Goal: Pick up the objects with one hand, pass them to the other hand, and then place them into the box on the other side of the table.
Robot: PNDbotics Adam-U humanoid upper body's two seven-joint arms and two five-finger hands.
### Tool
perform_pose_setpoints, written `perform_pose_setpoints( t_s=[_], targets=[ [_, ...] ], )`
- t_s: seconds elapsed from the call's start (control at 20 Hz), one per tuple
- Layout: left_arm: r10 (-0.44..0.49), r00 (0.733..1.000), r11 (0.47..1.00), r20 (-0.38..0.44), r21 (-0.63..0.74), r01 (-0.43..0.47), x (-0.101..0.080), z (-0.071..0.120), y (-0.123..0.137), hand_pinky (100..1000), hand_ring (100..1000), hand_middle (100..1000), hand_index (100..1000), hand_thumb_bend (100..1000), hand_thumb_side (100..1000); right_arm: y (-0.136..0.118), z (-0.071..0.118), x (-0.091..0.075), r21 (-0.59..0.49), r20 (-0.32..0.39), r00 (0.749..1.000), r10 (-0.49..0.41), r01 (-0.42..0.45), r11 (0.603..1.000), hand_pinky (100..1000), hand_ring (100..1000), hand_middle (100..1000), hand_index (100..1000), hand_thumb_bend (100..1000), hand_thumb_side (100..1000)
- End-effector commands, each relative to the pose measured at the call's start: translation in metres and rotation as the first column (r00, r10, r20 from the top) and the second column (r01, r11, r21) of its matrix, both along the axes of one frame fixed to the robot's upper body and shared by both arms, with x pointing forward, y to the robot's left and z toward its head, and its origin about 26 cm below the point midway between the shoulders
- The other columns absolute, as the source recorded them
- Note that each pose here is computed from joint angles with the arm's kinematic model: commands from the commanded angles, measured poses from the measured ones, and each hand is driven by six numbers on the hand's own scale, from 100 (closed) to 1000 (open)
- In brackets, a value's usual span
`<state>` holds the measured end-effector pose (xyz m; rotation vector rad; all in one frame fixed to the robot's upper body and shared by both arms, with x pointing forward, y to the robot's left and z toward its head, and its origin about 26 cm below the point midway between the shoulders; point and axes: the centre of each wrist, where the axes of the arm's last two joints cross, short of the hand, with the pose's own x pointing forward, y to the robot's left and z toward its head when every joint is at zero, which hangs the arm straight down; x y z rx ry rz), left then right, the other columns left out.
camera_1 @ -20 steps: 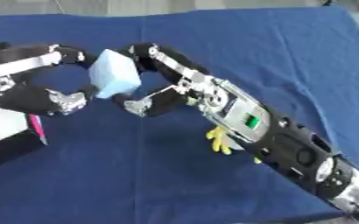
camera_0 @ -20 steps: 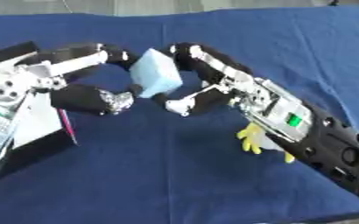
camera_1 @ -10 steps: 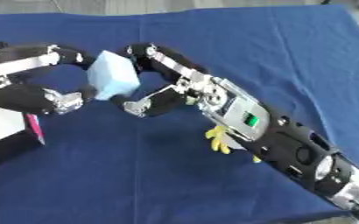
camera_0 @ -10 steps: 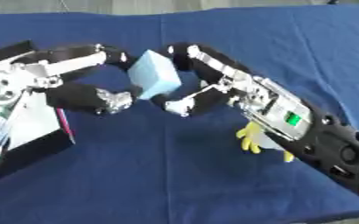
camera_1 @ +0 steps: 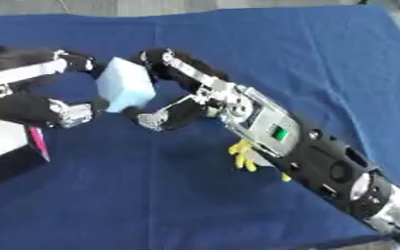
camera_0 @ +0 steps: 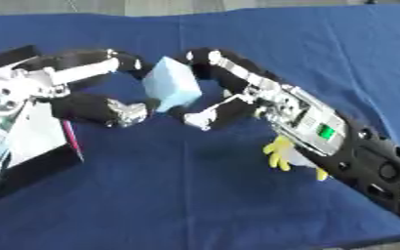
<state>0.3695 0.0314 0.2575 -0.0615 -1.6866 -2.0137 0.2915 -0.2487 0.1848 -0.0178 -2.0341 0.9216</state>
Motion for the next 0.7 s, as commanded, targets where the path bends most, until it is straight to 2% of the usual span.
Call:
perform_pose_setpoints(
  t_s=[0.05, 0.3, 0.7],
  targets=[
    [-0.043, 0.999, 0.999, 0.034, 0.018, 0.042, -0.0063, 0.0059, -0.0105, 1000, 883, 812, 880, 185, 646, -0.0019, 0.0120, -0.0002, -0.019, 0.044, 0.999, 0.010, -0.009, 1.000, 621, 490, 546, 634, 100, 100],
    [-0.047, 0.998, 0.998, 0.048, 0.039, 0.045, -0.0046, 0.0055, -0.0134, 1000, 883, 811, 879, 194, 624, -0.0023, 0.0130, 0.0001, -0.033, 0.058, 0.998, 0.023, -0.021, 0.999, 602, 472, 519, 630, 100, 100],
    [-0.055, 0.996, 0.997, 0.063, 0.054, 0.051, -0.0031, 0.0037, -0.0162, 1000, 884, 812, 878, 227, 675, -0.0020, 0.0125, 0.0000, -0.042, 0.057, 0.998, 0.037, -0.034, 0.999, 574, 443, 468, 635, 100, 100]
  ],
)
